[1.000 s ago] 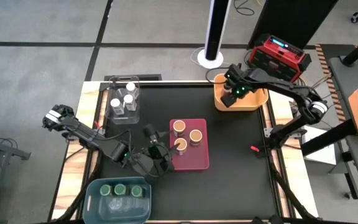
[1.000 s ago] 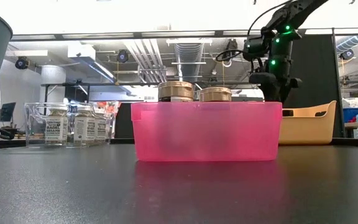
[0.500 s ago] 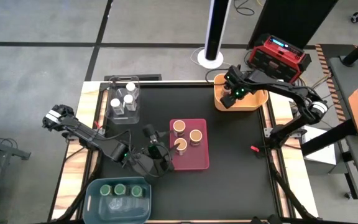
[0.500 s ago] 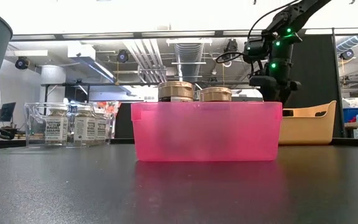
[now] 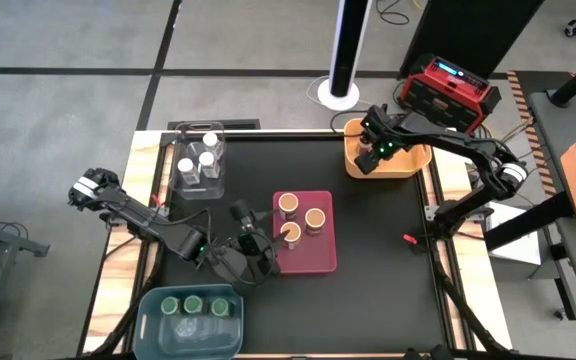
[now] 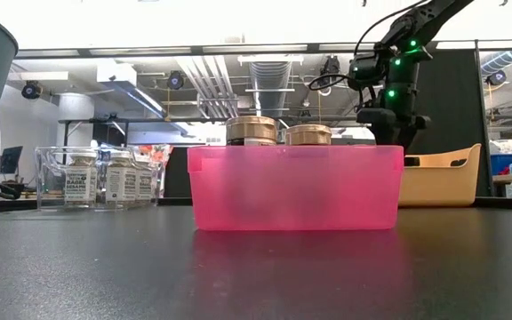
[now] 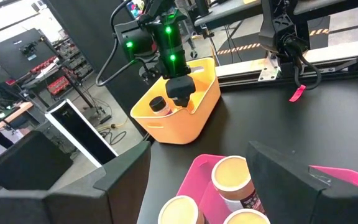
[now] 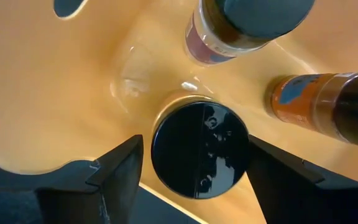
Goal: Sort spices by type
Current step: Put the orange seasoning bottle into the yellow bin, then return to Home Position
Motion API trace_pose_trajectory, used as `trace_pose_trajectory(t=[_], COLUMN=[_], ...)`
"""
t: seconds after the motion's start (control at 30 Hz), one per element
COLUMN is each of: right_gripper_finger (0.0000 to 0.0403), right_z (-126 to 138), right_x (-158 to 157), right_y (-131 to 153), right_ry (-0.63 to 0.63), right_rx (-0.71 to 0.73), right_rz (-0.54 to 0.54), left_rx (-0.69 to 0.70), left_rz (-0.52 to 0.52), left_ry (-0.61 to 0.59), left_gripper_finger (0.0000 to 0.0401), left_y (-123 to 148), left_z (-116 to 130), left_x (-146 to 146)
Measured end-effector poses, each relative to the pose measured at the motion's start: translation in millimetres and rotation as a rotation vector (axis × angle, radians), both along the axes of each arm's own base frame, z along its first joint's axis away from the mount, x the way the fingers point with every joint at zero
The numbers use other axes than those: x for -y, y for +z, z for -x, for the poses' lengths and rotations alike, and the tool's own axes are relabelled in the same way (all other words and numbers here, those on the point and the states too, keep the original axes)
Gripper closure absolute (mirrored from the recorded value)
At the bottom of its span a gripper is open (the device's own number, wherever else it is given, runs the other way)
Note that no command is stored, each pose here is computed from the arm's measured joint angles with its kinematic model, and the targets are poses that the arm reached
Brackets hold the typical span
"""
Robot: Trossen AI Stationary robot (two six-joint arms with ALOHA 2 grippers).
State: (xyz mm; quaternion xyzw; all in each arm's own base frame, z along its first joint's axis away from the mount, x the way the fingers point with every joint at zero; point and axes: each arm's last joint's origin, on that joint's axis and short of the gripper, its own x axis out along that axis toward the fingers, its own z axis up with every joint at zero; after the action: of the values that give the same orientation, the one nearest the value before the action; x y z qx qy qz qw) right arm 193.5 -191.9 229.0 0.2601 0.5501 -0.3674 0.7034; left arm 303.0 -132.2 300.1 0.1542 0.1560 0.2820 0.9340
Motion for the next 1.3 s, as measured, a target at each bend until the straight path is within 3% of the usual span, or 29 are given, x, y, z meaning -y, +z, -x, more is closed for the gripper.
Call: trace_pose_trajectory(t=[0.27,0.57,0.8,1.07,1.3], right_gripper_finger=[0.0147,0.0169,0.0188,0.0210,0.0234], right_z=[-1,3,7,-6,-26], right_x=[1,-8,-70,-157,-207], right_y=[18,78,122,138,125], right_ry=[-0.002,-0.005,0.147,0.486,0.538], right_rx=[0.006,0.128,0.369,0.767,0.750], right_rz=[0.007,0.118,0.260,0.349,0.506], left_rx=[0.000,-0.001,0.001,0.037,0.044], left_rz=[0.000,-0.002,0.001,0.099,0.159], left_ry=[0.000,-0.001,0.000,-0.038,-0.101], left_gripper_finger=[0.0152,0.0152,0.0152,0.0152,0.0152], left_y=[0,0,0,-1,-1], left_z=[0,0,0,-1,-3], left_x=[0,0,0,2,4])
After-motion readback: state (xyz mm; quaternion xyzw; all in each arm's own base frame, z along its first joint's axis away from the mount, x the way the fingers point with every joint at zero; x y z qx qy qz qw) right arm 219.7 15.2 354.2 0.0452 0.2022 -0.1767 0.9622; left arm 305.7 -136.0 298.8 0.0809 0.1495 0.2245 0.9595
